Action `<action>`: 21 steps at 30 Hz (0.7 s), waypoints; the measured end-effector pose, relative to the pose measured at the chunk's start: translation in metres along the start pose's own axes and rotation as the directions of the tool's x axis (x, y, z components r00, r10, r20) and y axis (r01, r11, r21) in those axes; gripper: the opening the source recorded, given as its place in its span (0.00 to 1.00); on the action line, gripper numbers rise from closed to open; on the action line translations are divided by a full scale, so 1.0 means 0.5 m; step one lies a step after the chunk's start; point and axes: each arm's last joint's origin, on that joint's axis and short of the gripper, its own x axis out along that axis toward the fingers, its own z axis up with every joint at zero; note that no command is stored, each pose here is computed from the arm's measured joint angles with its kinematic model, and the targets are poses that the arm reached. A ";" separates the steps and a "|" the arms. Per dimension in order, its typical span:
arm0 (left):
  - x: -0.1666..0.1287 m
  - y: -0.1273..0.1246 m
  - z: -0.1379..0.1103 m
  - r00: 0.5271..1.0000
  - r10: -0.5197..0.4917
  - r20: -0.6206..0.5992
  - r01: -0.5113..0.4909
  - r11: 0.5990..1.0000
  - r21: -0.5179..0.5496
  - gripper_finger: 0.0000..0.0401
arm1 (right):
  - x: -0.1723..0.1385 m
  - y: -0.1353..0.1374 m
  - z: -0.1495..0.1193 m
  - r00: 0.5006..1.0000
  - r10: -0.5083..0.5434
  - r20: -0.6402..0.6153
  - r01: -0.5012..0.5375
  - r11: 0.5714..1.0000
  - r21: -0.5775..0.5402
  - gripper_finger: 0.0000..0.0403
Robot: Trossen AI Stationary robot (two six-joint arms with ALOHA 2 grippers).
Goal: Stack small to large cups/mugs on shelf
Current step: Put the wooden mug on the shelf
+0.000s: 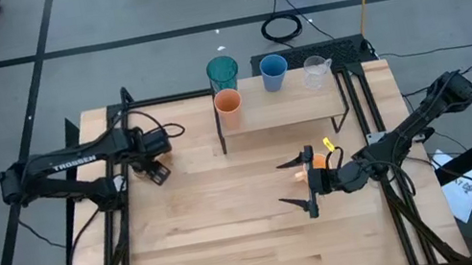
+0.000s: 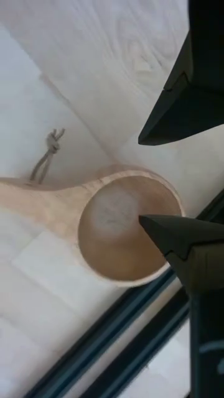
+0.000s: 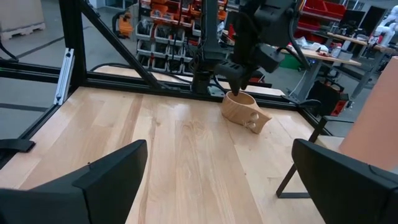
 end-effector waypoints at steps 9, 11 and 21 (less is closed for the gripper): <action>0.042 -0.001 -0.013 1.000 0.001 -0.028 -0.001 1.000 -0.017 0.49 | 0.000 0.000 0.000 1.000 0.000 0.000 0.000 1.000 0.000 0.97; 0.050 0.000 -0.016 0.999 0.004 -0.034 -0.004 1.000 -0.014 0.49 | 0.000 0.000 0.000 1.000 0.000 0.000 0.000 1.000 -0.001 0.97; 0.057 -0.001 -0.017 1.000 0.001 -0.030 -0.001 1.000 -0.009 0.49 | 0.000 0.000 0.000 1.000 0.000 0.000 0.000 1.000 0.000 0.97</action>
